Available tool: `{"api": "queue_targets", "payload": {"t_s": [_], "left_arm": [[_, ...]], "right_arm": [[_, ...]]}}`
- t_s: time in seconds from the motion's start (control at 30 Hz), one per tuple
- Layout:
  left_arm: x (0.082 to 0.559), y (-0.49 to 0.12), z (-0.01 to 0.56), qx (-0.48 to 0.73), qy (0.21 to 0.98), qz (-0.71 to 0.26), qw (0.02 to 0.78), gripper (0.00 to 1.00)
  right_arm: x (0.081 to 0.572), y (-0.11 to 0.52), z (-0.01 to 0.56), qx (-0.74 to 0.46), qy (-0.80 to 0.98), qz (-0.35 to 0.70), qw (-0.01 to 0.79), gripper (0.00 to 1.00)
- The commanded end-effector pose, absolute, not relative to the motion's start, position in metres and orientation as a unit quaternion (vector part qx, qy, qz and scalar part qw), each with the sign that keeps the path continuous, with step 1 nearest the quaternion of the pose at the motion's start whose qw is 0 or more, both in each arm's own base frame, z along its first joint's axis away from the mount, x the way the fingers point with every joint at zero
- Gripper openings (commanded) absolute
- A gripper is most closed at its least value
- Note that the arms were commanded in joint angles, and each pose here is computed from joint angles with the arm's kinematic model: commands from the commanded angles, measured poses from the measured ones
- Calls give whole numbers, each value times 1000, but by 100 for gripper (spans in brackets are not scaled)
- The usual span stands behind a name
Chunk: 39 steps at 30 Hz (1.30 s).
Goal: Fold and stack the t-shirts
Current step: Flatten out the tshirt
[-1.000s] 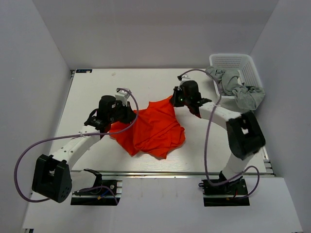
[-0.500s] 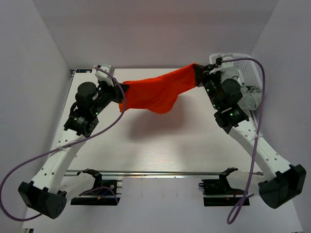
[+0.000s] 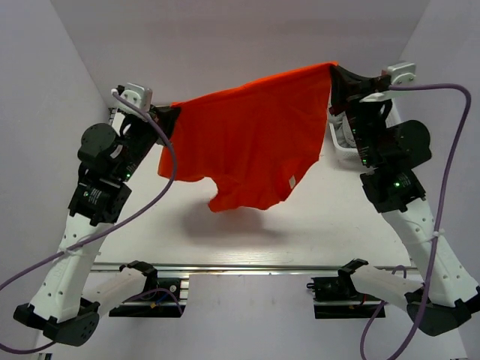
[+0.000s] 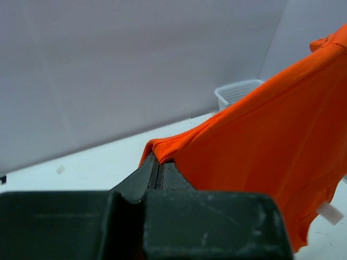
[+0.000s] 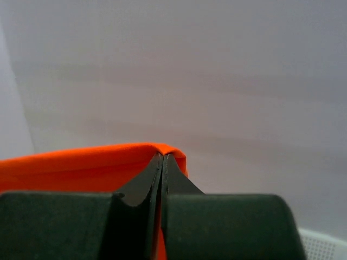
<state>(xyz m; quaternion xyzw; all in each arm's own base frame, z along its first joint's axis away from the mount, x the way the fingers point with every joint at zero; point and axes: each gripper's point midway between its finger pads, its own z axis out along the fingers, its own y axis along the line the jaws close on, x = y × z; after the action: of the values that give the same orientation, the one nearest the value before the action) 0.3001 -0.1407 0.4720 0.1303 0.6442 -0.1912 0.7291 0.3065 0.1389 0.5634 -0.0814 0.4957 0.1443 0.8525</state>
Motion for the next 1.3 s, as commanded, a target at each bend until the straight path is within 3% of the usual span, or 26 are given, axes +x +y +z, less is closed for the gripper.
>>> {"api": "queue_targets", "payload": {"t_s": [0.0,0.37,0.6,0.73,0.9,0.93,1.1,1.13,1.17,1.2,1.23,1.27], "left_arm": [[258,-101,527,117,588,-144,787,0],[145,-99,590,213,458,-186,842,0],[144,-110,597,240,458,-201,832,0],[189,-118,580,229,494,-187,817,0],[303,-113,487,126,620,-125,765,0],[340,-113,441,103,665,-99,733,0],[430,-129,276,90,797,-48,595,0],[446,-129,266,77,806,-33,586,5],[453,-126,237,69,835,-22,545,29],[468,-129,189,76,865,-5,496,43],[483,-125,192,62,867,8,494,58],[482,-125,174,63,885,14,461,87]], "right_arm": [[245,92,643,-62,400,115,907,0],[131,65,684,-106,308,165,931,0],[117,66,692,-119,296,179,931,0],[161,76,667,-102,342,164,920,0],[269,94,570,-44,467,109,876,0],[296,90,546,-12,501,82,862,0],[404,97,380,60,657,-19,751,0],[414,100,362,55,676,-26,734,0],[439,105,309,36,720,-58,691,0],[447,106,294,42,733,-59,677,0],[456,99,301,55,735,-73,671,0],[473,101,262,48,763,-97,637,0]]}}
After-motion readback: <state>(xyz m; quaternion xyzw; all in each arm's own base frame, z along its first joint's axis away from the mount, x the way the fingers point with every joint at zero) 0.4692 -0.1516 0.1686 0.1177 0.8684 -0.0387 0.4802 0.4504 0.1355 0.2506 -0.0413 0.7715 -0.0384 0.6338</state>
